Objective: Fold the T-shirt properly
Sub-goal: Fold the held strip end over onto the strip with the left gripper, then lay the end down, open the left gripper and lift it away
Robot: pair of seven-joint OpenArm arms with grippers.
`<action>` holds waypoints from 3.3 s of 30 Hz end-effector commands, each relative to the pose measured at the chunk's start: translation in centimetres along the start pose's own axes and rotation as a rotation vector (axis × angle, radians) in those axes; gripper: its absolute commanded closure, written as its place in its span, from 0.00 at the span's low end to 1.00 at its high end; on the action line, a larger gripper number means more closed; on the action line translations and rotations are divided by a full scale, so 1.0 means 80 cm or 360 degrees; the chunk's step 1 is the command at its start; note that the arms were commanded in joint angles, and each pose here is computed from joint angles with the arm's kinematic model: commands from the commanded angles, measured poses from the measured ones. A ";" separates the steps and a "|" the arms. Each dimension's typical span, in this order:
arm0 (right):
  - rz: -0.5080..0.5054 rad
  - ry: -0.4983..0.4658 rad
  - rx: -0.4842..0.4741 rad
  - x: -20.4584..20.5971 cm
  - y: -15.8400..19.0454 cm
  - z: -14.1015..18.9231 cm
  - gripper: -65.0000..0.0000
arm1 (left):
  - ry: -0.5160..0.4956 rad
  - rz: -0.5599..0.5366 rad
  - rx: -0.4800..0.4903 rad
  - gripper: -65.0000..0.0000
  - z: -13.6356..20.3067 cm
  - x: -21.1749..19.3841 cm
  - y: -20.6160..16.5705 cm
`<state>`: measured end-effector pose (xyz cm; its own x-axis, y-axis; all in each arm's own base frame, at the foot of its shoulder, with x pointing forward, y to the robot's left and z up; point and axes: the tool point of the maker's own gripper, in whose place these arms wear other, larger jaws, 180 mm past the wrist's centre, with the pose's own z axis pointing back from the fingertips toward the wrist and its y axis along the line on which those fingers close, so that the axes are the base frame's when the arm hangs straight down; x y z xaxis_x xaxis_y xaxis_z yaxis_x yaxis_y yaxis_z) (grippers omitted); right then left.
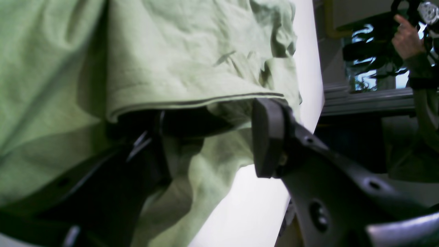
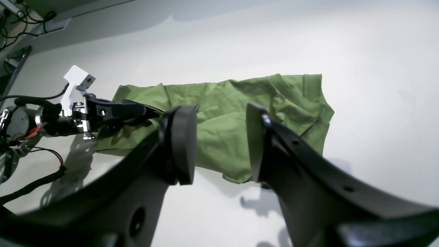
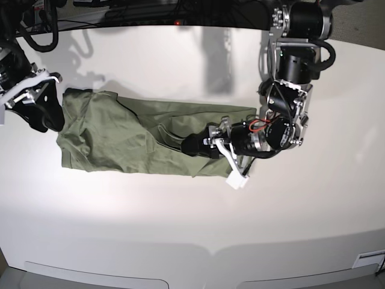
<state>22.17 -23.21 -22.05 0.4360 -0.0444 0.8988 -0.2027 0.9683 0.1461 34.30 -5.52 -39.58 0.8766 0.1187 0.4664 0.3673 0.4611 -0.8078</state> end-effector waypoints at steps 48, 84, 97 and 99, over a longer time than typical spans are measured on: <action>0.0032 -0.0084 0.0027 0.017 0.006 0.003 0.64 | 0.0162 -0.0699 0.0364 0.83 0.026 0.096 0.021; 0.0032 -0.0081 0.0027 0.017 0.006 0.003 0.64 | 0.0085 -0.0944 0.0350 0.94 -0.053 0.065 -0.019; 0.0032 -0.0083 0.0027 0.017 0.006 0.003 0.64 | 0.0077 -0.0764 0.0349 0.99 -0.028 0.028 0.016; 0.0031 -0.0084 0.0028 0.017 0.006 0.003 0.64 | 0.0085 -0.0725 0.0316 0.99 -0.037 0.011 0.010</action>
<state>22.20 -23.17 -22.01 0.4322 -0.0482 0.9005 -0.2020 0.9680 0.1488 34.90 -6.95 -42.80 0.6933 -0.1906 0.6950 0.6285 0.6318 -0.4537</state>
